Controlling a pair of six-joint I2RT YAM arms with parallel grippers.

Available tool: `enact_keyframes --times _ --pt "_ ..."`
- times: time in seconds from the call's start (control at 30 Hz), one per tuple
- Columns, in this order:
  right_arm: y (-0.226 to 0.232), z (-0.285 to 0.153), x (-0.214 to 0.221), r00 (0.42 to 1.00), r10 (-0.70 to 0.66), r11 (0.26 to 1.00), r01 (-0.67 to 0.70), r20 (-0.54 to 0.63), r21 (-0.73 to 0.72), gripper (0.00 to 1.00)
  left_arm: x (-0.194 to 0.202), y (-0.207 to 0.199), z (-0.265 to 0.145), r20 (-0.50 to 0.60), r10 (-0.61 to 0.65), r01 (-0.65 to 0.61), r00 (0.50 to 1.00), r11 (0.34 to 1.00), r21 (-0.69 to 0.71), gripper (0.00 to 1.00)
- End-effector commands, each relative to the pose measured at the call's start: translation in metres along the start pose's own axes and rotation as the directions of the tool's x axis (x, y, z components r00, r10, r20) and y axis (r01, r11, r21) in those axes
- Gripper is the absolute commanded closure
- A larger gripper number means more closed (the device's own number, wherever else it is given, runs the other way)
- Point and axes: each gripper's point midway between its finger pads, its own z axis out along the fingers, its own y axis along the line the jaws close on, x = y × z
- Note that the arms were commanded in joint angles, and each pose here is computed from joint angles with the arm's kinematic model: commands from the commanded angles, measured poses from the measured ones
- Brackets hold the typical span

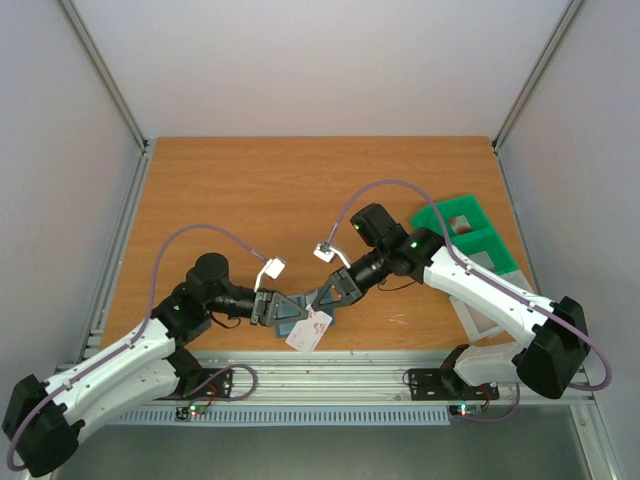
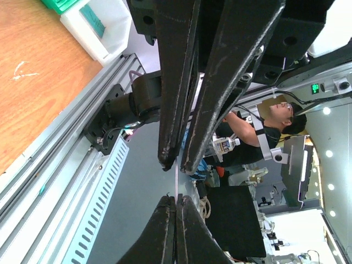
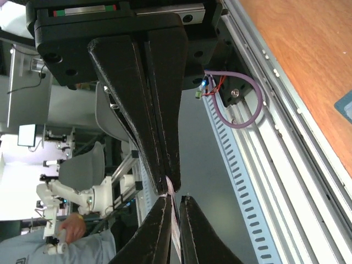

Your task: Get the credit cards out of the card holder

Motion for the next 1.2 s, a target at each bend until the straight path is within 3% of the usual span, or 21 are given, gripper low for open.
enact_keyframes --times 0.0,0.23,0.3,0.43,0.57,0.77,0.87,0.97,1.17 --pt "0.011 0.006 0.008 0.999 -0.010 0.999 0.008 -0.035 -0.053 0.95 -0.010 -0.016 -0.004 0.060 0.094 -0.097 0.994 0.995 0.039 1.00" --pt "0.016 0.007 0.008 0.999 -0.013 0.995 0.009 -0.033 -0.100 0.99 -0.011 -0.010 -0.003 0.070 0.086 -0.088 0.994 0.996 0.021 1.00" --pt "0.013 0.006 0.007 1.000 -0.014 0.997 0.013 -0.014 -0.076 0.99 -0.014 -0.007 -0.002 0.082 0.077 -0.078 0.994 0.997 0.005 0.95" --pt "0.001 -0.002 -0.003 0.997 0.041 0.999 -0.040 0.059 -0.022 0.99 -0.022 0.004 -0.004 0.126 0.050 -0.042 0.991 0.997 -0.066 0.75" --pt "-0.016 -0.015 -0.016 0.983 0.108 0.993 -0.113 0.148 0.025 0.99 -0.033 0.015 -0.012 0.211 0.036 -0.002 0.977 0.988 -0.157 0.46" --pt "-0.038 -0.043 -0.032 0.937 0.172 0.973 -0.210 0.303 0.099 0.99 -0.049 0.033 -0.028 0.284 0.043 0.059 0.958 0.938 -0.341 0.19" --pt "-0.049 -0.060 -0.037 0.902 0.204 0.958 -0.264 0.381 0.112 0.99 -0.059 0.036 -0.035 0.311 0.059 0.080 0.949 0.906 -0.415 0.01" --pt "-0.065 -0.077 -0.039 0.857 0.238 0.934 -0.330 0.457 0.132 0.99 -0.066 0.044 -0.045 0.329 0.090 0.093 0.940 0.861 -0.500 0.01" --pt "-0.101 -0.130 -0.037 0.713 0.274 0.853 -0.490 0.646 0.179 0.99 -0.077 0.054 -0.059 0.321 0.142 0.095 0.936 0.777 -0.623 0.01"
